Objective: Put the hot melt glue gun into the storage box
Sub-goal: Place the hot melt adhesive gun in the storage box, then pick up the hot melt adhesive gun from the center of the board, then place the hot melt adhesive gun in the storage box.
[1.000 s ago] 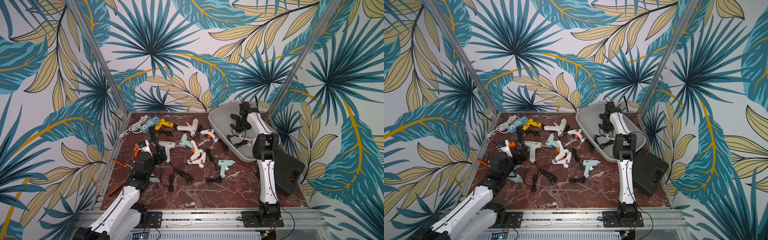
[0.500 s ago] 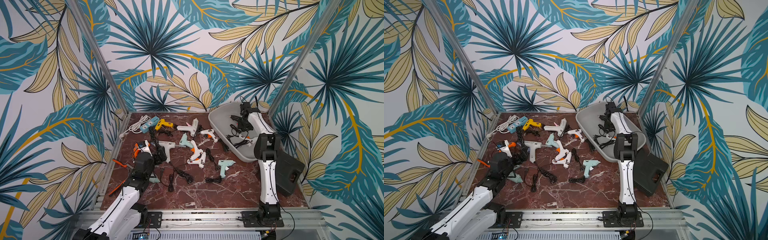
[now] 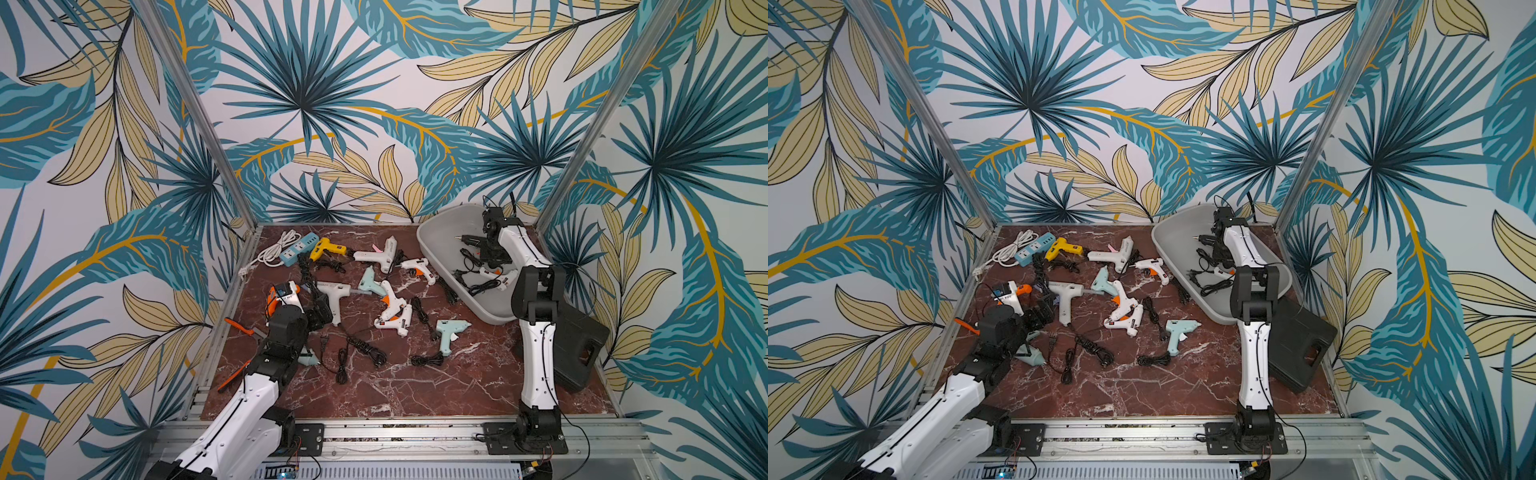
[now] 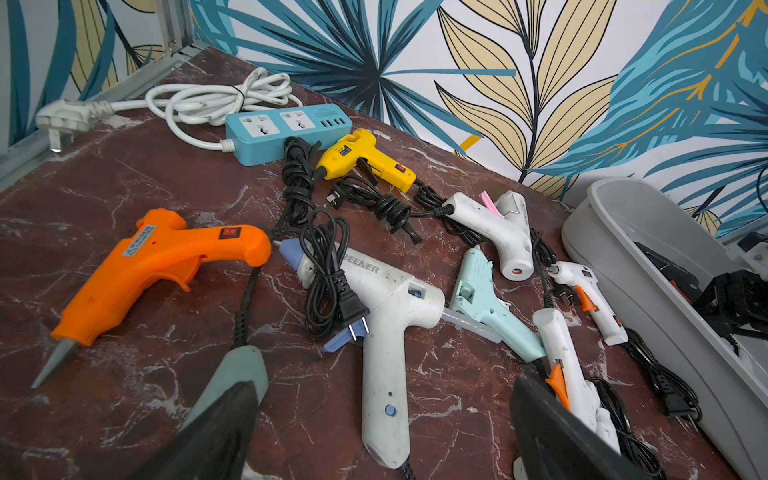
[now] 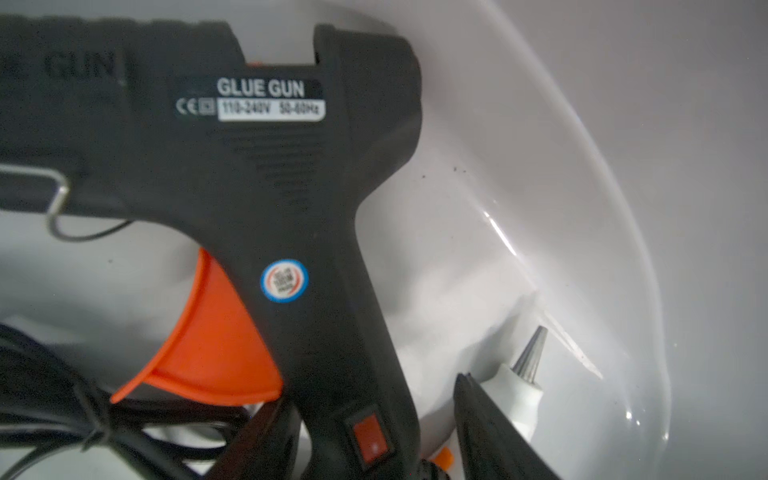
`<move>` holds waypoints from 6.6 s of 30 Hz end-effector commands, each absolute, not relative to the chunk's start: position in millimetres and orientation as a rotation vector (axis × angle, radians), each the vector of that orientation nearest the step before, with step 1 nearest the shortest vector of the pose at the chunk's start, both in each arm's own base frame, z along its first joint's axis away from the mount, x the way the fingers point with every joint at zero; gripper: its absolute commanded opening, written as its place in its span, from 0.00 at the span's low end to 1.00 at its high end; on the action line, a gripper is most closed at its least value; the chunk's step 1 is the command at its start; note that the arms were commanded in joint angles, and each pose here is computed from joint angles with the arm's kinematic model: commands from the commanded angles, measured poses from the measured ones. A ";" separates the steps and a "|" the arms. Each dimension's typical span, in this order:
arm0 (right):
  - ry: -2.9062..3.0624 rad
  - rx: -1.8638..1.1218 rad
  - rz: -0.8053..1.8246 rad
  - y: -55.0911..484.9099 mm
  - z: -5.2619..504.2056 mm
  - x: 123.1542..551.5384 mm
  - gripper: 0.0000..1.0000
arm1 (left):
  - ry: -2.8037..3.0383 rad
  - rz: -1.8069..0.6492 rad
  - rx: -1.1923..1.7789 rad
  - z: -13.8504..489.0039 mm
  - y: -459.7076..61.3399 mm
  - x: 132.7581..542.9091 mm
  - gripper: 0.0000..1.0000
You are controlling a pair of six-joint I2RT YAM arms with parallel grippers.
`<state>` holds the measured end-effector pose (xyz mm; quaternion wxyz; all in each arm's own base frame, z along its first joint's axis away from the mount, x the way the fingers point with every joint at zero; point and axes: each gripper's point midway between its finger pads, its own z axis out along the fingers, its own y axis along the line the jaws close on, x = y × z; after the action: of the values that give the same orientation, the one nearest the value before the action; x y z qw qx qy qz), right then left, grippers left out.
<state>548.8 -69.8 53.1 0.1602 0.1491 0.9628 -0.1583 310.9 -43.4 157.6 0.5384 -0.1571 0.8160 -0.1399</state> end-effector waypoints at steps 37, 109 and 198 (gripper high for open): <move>2.532 -0.335 0.357 248.0 162.7 428.1 0.67 | 1.865 -0.390 -0.359 170.8 -45.7 301.2 1.00; 2.208 -0.185 0.132 277.3 294.3 458.9 0.00 | 2.046 -0.465 -0.228 172.7 -74.0 306.0 1.00; 1.836 0.778 0.123 25.0 107.7 602.6 0.46 | 2.046 -0.466 -0.172 157.1 -79.7 311.9 1.00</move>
<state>608.6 27.9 88.1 0.5352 0.3171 0.7817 0.0439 311.6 -77.3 149.2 0.4832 -0.0739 0.8530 -0.1828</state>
